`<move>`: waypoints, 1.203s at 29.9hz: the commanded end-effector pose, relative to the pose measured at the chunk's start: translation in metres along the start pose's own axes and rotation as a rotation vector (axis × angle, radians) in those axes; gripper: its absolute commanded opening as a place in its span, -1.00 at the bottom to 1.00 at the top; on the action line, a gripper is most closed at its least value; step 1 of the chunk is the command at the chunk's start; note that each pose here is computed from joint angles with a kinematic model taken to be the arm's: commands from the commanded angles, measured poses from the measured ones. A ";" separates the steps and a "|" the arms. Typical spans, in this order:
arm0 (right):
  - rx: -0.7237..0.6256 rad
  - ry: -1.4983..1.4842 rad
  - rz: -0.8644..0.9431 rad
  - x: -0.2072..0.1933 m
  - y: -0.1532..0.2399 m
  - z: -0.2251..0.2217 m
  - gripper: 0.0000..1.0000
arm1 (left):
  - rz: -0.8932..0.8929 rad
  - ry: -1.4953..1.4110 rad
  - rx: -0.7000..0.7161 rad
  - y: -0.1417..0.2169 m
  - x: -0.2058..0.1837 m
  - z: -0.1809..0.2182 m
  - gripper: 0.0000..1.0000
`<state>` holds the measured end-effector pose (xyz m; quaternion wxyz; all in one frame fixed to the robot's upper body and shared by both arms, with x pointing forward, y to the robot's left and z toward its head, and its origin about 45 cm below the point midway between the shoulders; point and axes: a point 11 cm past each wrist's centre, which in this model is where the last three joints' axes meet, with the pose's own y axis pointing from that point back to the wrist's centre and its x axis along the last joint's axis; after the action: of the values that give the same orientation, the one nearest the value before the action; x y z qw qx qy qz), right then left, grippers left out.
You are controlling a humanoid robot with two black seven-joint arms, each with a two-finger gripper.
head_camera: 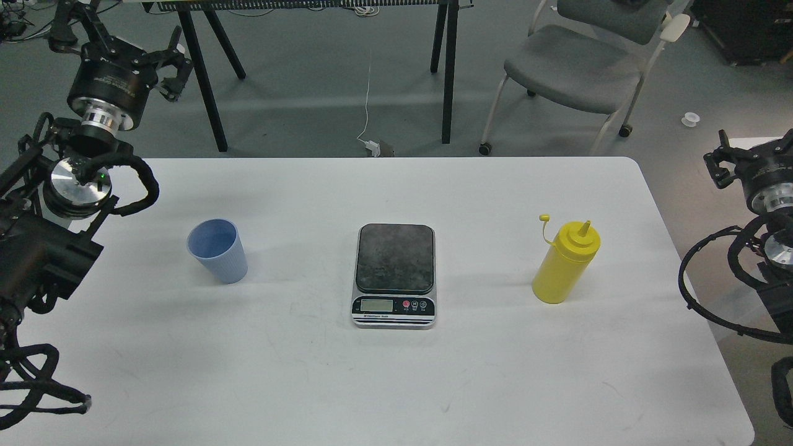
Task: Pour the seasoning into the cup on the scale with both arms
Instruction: 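Move the left gripper down toward the light blue cup, then grasp the light blue cup with the left gripper and lift it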
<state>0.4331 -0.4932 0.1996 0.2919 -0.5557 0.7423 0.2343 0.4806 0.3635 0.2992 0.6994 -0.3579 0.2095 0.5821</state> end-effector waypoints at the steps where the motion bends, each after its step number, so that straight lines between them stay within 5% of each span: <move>1: -0.022 0.008 0.009 0.005 0.004 0.008 1.00 | 0.008 -0.007 0.008 0.002 0.003 -0.002 0.99; 9: -0.045 0.028 0.005 0.005 0.006 0.015 1.00 | -0.018 -0.166 0.168 0.022 0.013 -0.026 0.99; 17: -0.042 0.022 0.030 0.018 0.013 0.016 0.99 | -0.257 -0.843 0.384 0.052 -0.004 0.009 0.98; 28: -0.036 0.016 0.053 0.029 0.019 0.017 1.00 | -0.587 -1.842 0.698 0.088 0.037 0.010 0.94; 36: -0.034 0.020 0.053 0.030 0.019 0.014 0.99 | -0.726 -2.127 0.905 0.123 0.086 -0.009 0.78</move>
<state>0.4109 -0.4989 0.1688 0.2694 -0.5423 0.7557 0.2493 0.3910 0.4124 0.2214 0.7177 0.5066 -0.4021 0.2579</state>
